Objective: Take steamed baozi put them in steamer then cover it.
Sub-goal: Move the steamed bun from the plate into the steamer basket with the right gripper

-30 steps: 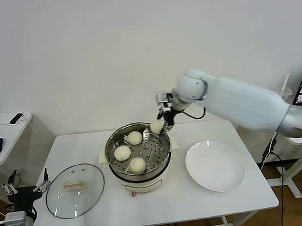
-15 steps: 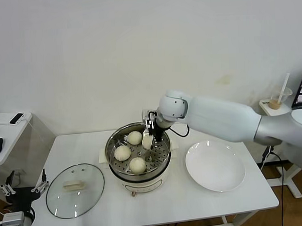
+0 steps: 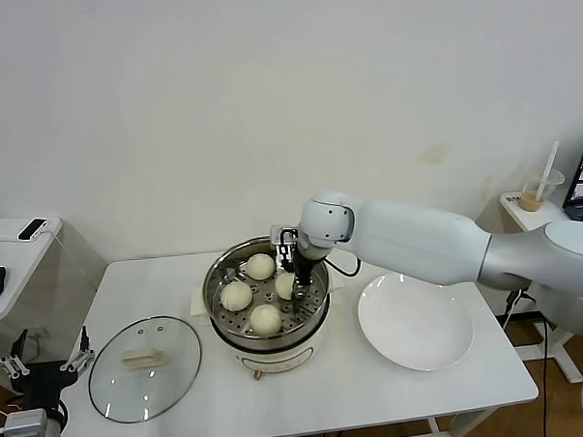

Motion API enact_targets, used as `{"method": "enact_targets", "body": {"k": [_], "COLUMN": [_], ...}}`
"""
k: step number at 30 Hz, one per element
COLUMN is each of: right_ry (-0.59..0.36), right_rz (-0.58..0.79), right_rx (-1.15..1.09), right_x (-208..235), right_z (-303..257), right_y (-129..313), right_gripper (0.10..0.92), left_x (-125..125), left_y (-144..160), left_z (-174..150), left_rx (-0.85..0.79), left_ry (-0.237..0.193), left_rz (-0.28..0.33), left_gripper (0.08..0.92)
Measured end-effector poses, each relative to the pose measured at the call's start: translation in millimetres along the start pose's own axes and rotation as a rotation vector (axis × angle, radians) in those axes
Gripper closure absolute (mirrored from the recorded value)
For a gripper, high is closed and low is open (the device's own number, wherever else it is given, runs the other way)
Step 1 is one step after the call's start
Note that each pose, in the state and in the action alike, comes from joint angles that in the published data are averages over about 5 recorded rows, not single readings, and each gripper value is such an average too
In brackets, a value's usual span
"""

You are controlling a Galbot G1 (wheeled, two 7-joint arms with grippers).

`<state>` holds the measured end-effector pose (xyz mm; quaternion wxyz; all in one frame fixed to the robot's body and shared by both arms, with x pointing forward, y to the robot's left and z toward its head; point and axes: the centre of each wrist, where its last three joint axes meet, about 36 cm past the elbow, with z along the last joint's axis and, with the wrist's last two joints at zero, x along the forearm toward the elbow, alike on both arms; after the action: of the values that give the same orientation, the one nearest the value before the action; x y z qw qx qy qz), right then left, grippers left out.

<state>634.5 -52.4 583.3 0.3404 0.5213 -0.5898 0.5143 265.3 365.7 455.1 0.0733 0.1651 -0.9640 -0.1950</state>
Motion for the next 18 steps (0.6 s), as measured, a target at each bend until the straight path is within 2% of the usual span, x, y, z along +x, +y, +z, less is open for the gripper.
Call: {"method": "enact_targets", "body": {"k": [11,18], "right_ry": [0.015,0.009], "right_rz": [0.013,0.02], "right_rx": [0.0,0.007], "right_x": [-1.8,4.8], "right_z": [2.9,5.2], "right_y": [-1.5,-1.7], "right_gripper": [0.428,0.264], "left_x": [-0.4,0.0], "left_y": [-0.1,0.2], "left_z": [-0.5,-0.8], "left_rx": [0.001,0.0], "left_ry": [-0.002,-0.002], "left_rz": [-0.001,-0.001], "left_gripper": [0.177,0.177]}}
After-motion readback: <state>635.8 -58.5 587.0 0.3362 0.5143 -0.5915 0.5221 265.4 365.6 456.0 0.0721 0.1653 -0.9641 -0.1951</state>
